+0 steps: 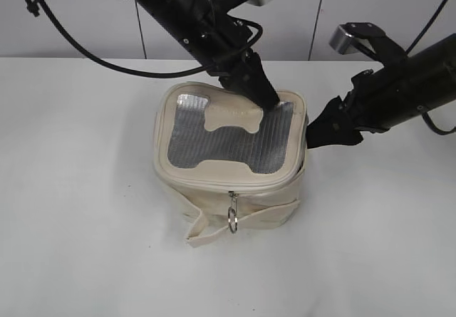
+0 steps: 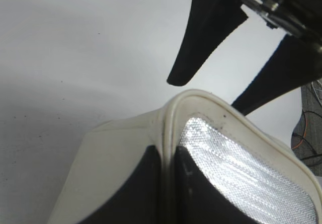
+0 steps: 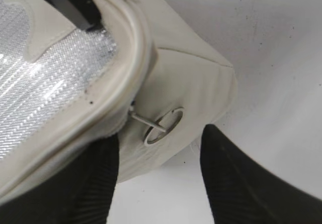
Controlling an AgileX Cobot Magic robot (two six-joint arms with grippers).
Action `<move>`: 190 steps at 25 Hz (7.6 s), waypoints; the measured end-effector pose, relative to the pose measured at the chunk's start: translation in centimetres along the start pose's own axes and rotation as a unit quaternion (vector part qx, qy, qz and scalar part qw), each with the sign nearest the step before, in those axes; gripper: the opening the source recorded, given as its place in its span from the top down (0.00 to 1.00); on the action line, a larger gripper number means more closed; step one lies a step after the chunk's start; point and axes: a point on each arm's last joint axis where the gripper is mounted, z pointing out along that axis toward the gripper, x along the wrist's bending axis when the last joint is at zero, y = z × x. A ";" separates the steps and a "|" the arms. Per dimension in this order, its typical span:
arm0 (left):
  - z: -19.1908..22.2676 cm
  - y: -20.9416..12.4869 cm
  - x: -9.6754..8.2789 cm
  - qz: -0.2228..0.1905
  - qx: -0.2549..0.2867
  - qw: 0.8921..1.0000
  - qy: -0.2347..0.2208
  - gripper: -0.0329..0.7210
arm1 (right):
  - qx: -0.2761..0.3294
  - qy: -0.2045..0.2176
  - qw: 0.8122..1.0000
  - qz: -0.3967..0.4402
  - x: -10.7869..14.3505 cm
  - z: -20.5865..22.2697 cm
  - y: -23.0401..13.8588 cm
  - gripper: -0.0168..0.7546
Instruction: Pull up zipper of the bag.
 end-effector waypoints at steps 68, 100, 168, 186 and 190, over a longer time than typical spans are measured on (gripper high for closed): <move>0.1 0.2 -0.5 -0.030 -0.006 0.999 -0.023 0.91 | 0.083 0.064 0.994 -0.008 1.5 -1.6 -0.1 0.97; 0.6 0.5 0.0 -0.102 -0.028 0.994 0.010 0.91 | 0.147 0.133 0.980 -0.011 5.7 -3.7 -0.3 0.97; -9.9 0.9 -2.6 -0.210 0.058 0.940 0.264 0.36 | 0.091 -0.220 0.966 0.098 8.3 -5.6 1.5 0.36; -23.5 -0.8 -12.9 -0.234 -0.009 0.839 0.491 0.36 | 0.107 -0.290 0.930 0.199 2.9 -10.6 -0.2 0.36; -24.8 -5.2 -15.7 -0.277 -0.002 0.817 0.505 0.36 | 0.127 -0.303 0.918 0.220 3.0 -12.7 -1.2 0.36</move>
